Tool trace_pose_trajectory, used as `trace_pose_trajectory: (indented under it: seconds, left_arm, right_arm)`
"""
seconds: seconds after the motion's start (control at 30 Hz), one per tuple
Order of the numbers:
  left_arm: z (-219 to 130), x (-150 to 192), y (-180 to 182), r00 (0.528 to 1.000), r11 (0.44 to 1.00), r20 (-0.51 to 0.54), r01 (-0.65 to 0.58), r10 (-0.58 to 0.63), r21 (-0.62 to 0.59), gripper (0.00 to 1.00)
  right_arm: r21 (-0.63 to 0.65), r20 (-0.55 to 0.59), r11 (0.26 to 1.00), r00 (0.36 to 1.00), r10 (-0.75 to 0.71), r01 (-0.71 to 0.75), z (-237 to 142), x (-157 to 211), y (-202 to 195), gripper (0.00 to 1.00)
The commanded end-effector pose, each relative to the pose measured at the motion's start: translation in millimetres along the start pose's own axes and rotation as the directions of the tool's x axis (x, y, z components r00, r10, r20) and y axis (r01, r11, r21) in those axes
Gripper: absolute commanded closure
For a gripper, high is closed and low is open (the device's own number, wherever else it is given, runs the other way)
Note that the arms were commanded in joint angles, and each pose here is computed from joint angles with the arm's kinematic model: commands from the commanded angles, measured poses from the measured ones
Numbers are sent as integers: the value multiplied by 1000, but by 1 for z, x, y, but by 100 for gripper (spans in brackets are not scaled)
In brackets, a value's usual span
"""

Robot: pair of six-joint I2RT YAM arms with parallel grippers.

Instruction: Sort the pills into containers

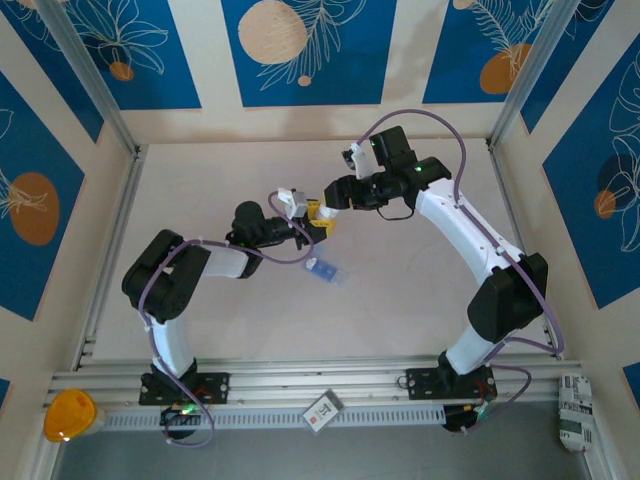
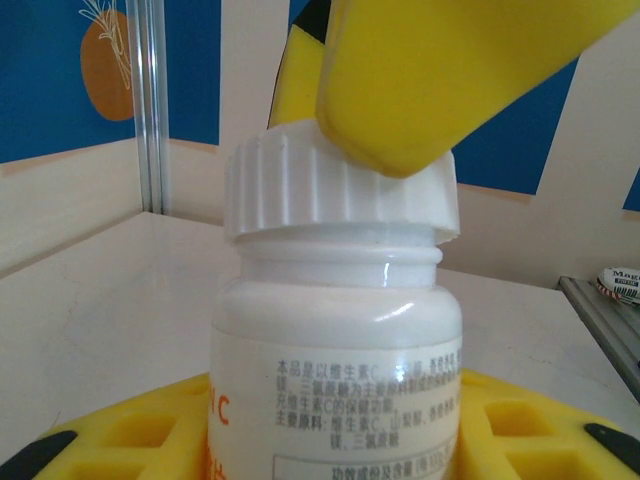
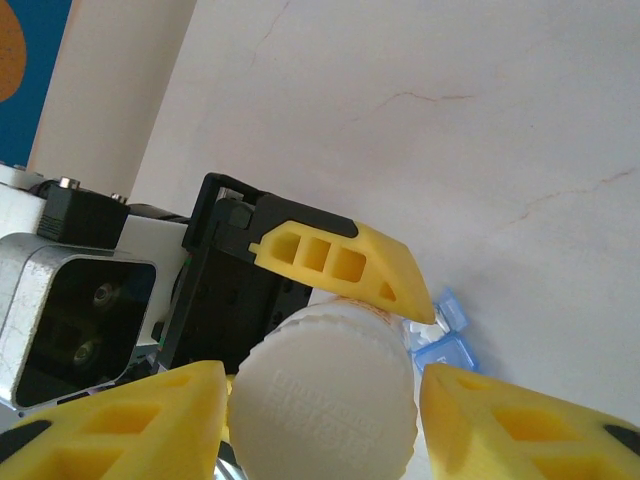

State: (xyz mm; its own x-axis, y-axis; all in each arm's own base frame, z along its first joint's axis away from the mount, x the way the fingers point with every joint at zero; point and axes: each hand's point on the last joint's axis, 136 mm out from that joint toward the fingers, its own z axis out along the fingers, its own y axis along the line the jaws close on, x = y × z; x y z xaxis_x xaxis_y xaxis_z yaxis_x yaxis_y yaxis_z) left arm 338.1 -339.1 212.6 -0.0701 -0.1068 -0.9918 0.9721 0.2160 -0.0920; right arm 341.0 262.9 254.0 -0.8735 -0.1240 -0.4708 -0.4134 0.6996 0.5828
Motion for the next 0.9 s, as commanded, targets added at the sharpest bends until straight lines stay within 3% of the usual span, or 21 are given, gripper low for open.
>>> trace_pose_trajectory:
  seconds: [0.0, 0.3, 0.63, 0.87]
  left_arm:
    - [2, -9, 1, 999, 999, 25, -30, 29, 25, 100]
    - [3, -10, 0, 999, 999, 22, -29, 29, 28, 100]
    - [2, -8, -1, 1000, 999, 12, -29, 29, 35, 100]
    - [2, -9, -1, 999, 999, 15, -33, 33, 34, 100]
  right_arm:
    - [-19, -53, 1000, 999, -1, 0, 6, 11, 2, 49]
    - [-9, -58, 999, 997, -51, 51, 7, 12, 8, 63]
    - [108, -73, 970, 975, -211, 218, 1, 9, 6, 64]
    - [115, -108, 976, 979, -172, 184, 12, 16, -1, 64]
